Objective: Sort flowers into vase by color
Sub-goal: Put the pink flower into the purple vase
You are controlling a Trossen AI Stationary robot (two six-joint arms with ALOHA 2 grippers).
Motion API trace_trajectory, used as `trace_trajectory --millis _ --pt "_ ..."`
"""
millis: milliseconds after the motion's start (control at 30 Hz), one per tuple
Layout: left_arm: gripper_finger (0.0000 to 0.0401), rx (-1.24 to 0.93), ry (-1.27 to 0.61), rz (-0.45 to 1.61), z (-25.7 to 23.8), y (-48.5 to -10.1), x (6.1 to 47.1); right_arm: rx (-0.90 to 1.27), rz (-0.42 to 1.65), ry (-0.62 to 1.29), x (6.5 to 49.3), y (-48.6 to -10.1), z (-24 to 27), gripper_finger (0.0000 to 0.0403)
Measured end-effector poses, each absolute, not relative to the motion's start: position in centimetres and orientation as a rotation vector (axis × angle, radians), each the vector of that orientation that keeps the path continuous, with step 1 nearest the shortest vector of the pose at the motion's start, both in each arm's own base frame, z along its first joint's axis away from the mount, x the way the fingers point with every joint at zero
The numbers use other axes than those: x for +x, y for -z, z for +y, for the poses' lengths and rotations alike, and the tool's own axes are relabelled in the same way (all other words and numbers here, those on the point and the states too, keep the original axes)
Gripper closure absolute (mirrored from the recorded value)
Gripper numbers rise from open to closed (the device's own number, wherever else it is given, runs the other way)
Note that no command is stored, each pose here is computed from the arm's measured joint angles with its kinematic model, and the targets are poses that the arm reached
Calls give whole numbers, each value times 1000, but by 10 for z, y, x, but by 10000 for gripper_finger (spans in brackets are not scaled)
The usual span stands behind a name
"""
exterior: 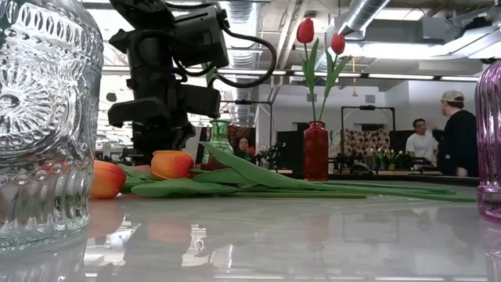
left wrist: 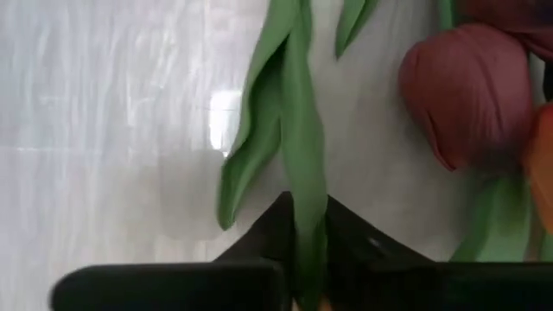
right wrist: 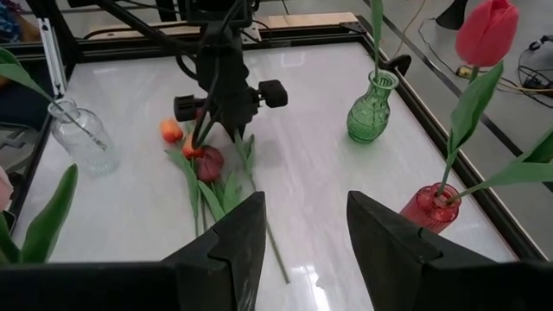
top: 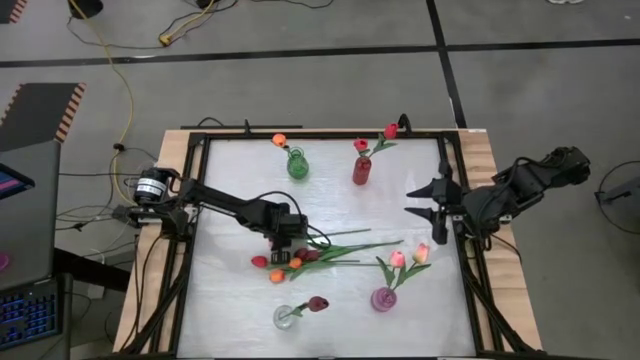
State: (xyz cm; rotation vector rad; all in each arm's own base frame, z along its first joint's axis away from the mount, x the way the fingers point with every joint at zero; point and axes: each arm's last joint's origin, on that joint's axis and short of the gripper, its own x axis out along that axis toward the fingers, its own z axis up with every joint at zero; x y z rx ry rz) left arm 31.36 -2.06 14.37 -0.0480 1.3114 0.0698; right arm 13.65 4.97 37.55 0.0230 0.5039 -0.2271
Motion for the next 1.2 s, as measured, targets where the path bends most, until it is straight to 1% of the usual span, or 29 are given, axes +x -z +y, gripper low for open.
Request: trace_trajectory --millis 100,367,700,867,1100,1200 --pt "396 -45 -75 1309 -20 -145 313 23 504 227 137 -375 50 214" --pt "399 -11 -64 1306 -20 -164 323 23 501 231 137 -376 50 214" --pt "399 34 -40 1219 -10 -208 347 15 490 232 137 -377 50 214" --pt "399 41 -48 1180 0 -230 355 -5 479 267 137 -377 49 214" --pt "399 14 -80 1109 18 -261 364 -126 482 281 137 -378 48 214" --pt "399 -16 -70 1074 26 -272 367 -146 479 296 137 -378 47 214"
